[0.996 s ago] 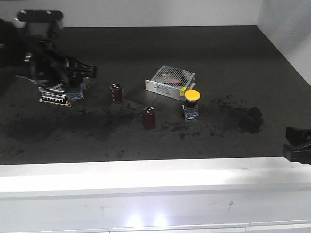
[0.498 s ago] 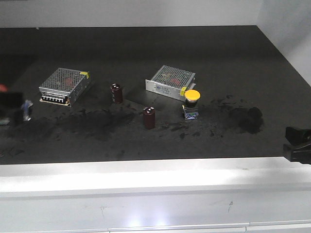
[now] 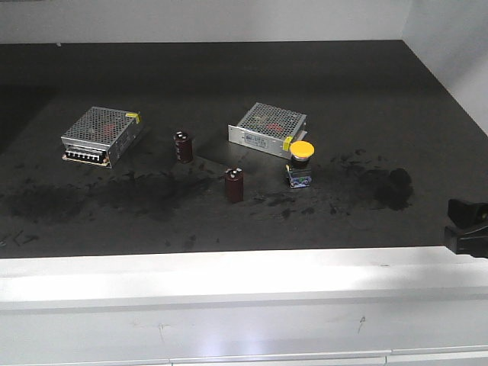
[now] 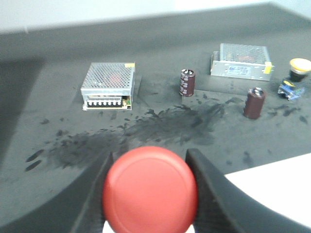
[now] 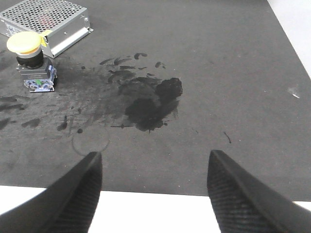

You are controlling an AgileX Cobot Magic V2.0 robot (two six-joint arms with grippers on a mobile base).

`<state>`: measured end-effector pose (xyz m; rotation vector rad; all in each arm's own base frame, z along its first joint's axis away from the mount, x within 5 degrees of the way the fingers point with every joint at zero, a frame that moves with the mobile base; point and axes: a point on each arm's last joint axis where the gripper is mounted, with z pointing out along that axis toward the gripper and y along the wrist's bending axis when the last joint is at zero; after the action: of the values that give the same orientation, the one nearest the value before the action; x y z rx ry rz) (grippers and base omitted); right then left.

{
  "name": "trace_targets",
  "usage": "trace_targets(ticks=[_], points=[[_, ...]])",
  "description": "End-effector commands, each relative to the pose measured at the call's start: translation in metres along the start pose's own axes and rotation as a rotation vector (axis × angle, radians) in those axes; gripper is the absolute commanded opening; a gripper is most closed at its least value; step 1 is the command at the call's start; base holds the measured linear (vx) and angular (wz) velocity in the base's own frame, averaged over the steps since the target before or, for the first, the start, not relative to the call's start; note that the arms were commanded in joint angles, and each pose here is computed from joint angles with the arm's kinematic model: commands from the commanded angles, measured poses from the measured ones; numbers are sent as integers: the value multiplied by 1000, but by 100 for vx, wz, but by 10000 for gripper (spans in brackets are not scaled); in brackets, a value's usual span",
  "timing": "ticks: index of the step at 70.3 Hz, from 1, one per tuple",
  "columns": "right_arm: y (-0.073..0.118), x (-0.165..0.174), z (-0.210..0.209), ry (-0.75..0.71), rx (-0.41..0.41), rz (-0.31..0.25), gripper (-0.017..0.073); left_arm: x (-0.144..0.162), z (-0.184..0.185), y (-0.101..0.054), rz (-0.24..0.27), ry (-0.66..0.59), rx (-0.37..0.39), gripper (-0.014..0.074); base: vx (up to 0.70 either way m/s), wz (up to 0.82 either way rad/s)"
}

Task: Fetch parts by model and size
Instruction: 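Lift the red-capped switch with the left gripper and withdraw, then reach the right gripper down and grasp the yellow-capped push-button switch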

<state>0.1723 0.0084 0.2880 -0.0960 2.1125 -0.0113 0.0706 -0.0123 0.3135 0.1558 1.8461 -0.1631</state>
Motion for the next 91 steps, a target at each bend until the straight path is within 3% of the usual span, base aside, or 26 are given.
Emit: trace_targets(ticks=[1, 29, 46, 58, 71, 83, 91], points=[[-1, -16, -5, -103, 6, 0, 455, -4, -13, -1, 5, -147, 33, -8, 0, 0], [-1, -24, -9, -128, 0, 18, 455, 9, -20, 1, 4, -170, 30, -7, 0, 0], [-3, -56, -12, -147, 6, -25, 455, 9, -20, 2, 4, -167, 29, -7, 0, 0], [-1, -76, 5, -53, -26, 20, 455, 9, -20, 2, 4, -167, 29, -7, 0, 0], [28, -98, 30, 20, -122, -65, 455, 9, -20, 2, 4, -167, 29, -7, 0, 0], [57, -119, 51, 106, -195, -48, 455, 9, -20, 2, 4, -167, 29, -7, 0, 0], [79, -133, 66, 151, -238, -80, 455, 9, -20, 2, 4, -167, 29, -7, 0, 0]])
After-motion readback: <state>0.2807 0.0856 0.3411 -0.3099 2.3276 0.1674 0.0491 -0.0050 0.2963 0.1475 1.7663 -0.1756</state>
